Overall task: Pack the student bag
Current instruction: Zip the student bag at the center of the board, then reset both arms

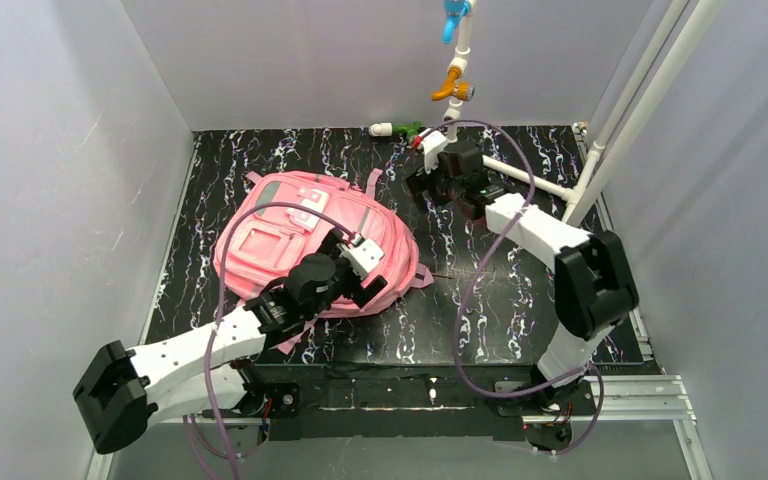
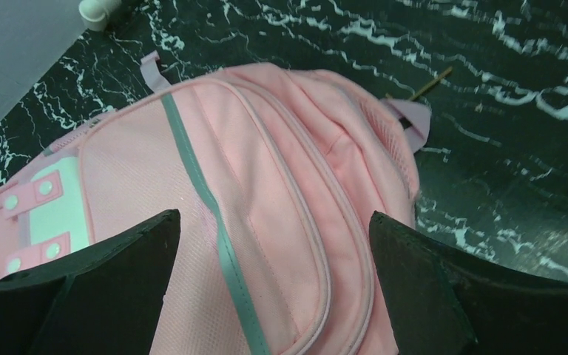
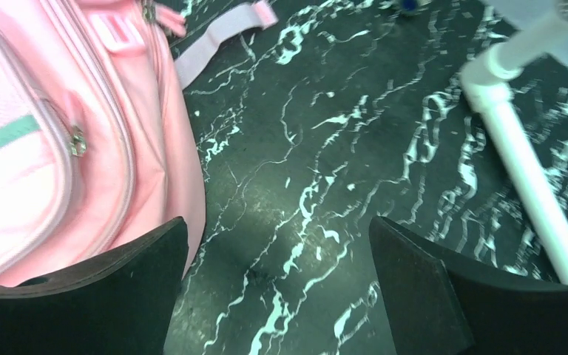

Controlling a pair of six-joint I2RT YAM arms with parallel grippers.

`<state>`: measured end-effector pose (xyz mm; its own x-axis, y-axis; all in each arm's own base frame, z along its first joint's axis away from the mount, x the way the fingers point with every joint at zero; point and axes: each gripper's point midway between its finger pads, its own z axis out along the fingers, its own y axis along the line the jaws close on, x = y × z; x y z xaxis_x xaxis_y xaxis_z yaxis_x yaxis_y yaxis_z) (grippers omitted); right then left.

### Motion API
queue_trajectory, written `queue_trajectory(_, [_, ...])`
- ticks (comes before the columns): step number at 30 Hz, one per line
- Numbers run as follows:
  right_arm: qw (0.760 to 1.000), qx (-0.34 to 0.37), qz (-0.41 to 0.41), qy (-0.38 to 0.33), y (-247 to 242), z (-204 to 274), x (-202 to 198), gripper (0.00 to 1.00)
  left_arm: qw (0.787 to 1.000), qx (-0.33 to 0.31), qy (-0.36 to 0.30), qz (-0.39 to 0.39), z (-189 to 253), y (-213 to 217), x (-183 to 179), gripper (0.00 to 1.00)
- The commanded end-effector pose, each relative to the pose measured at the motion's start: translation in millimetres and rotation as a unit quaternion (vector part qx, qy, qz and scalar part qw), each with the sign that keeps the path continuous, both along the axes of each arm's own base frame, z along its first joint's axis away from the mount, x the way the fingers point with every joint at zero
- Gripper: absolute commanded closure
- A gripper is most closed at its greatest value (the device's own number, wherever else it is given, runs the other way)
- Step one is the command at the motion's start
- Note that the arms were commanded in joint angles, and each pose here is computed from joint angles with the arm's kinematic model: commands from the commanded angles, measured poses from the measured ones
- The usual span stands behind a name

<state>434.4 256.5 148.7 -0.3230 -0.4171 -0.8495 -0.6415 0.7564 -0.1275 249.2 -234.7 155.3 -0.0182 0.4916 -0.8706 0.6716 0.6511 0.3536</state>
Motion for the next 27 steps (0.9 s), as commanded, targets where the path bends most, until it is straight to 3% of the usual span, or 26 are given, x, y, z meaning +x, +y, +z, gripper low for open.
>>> queue_trajectory(1, [0.995, 0.013, -0.092, -0.023, -32.4, 60.7, -15.4, 0.02, 0.995, -0.100, 0.001, 0.027, 64.3, -5.3, -0.1, 0.02])
queue_trajectory(9, [0.976, 0.090, -0.193, -0.046, -79.1, 139.8, -61.9, 0.02, 0.984, -0.158, 0.001, 0.083, 158.3, 17.7, -2.6, 0.02])
queue_trajectory(12, [0.948, 0.150, -0.256, -0.116, -124.8, 209.2, -100.2, 0.02, 0.964, -0.234, -0.058, 0.115, 229.5, 46.5, -7.9, 0.02])
queue_trajectory(17, [0.913, 0.229, -0.258, -0.219, -167.9, 282.6, -159.8, 0.02, 0.936, -0.300, -0.131, 0.127, 300.8, 84.0, -24.4, 0.02])
queue_trajectory(21, [0.890, 0.273, -0.242, -0.272, -187.0, 319.7, -195.8, 0.02, 0.923, -0.311, -0.168, 0.149, 323.2, 111.4, -33.5, 0.02])
queue_trajectory(27, [0.873, 0.278, -0.283, -0.286, -207.3, 329.4, -202.4, 0.02, 0.921, -0.299, -0.188, 0.163, 325.3, 123.5, -34.9, 0.02])
